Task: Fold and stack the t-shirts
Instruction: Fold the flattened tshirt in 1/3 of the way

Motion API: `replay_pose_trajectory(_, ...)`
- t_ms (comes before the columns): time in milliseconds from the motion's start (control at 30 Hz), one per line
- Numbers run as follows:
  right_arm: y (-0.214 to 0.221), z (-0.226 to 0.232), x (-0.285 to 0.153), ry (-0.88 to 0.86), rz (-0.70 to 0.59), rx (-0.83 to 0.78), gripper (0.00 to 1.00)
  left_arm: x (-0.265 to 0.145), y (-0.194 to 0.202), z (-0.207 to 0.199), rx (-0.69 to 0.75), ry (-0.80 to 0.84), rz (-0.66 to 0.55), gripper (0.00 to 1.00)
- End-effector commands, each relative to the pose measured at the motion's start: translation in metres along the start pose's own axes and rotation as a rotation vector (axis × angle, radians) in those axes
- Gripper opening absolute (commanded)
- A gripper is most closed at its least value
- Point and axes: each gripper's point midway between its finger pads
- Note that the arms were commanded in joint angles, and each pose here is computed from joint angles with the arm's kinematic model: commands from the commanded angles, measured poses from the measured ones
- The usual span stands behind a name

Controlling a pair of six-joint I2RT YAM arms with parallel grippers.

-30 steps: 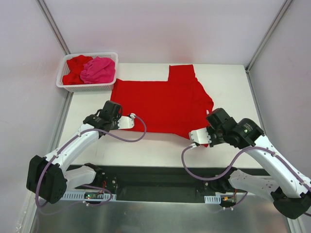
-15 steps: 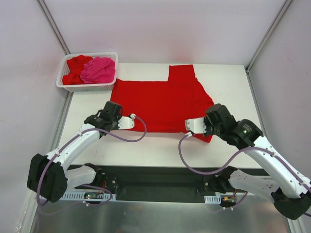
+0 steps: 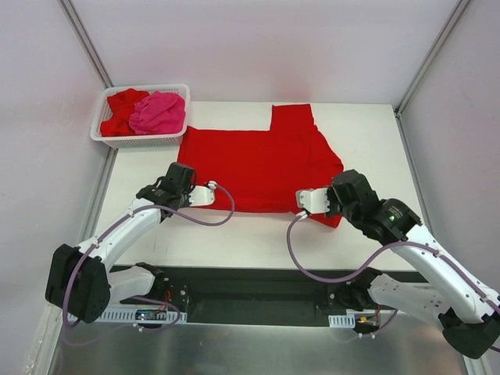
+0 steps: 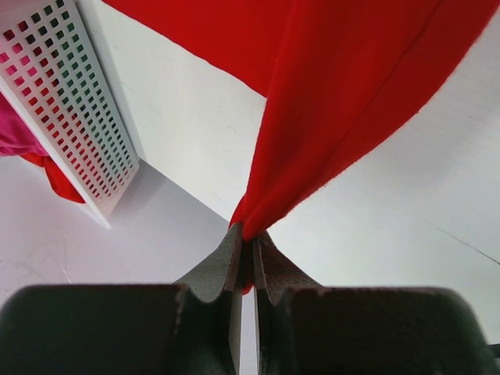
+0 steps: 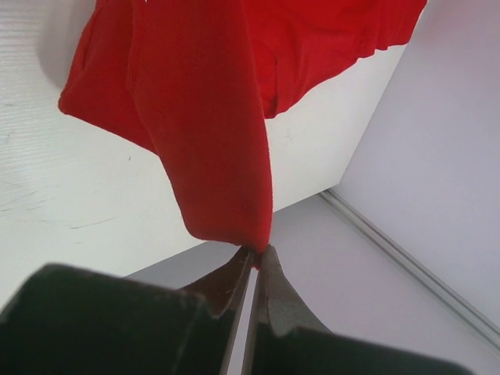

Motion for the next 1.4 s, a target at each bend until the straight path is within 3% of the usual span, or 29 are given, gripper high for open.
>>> replay_pose_trajectory(0,-0.008,-0.023,-0.005,0.109,-0.038,0.005,0.01,0.003,0.008,0.002,0.0,-0.012,0.036,0.0)
replay_pose_trajectory(1367,-0.025,-0.043,0.01,0.212,-0.103,-0.093,0.01,0.013,0.011,0.025,-0.016,-0.036,0.063,0.0)
Point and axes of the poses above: each gripper's point midway between its finger pads, its own x axis out along the fingers, its own z axis along the line the jaws close on, y = z × x, and after that the axes turned 13 degrees about x, right-handed
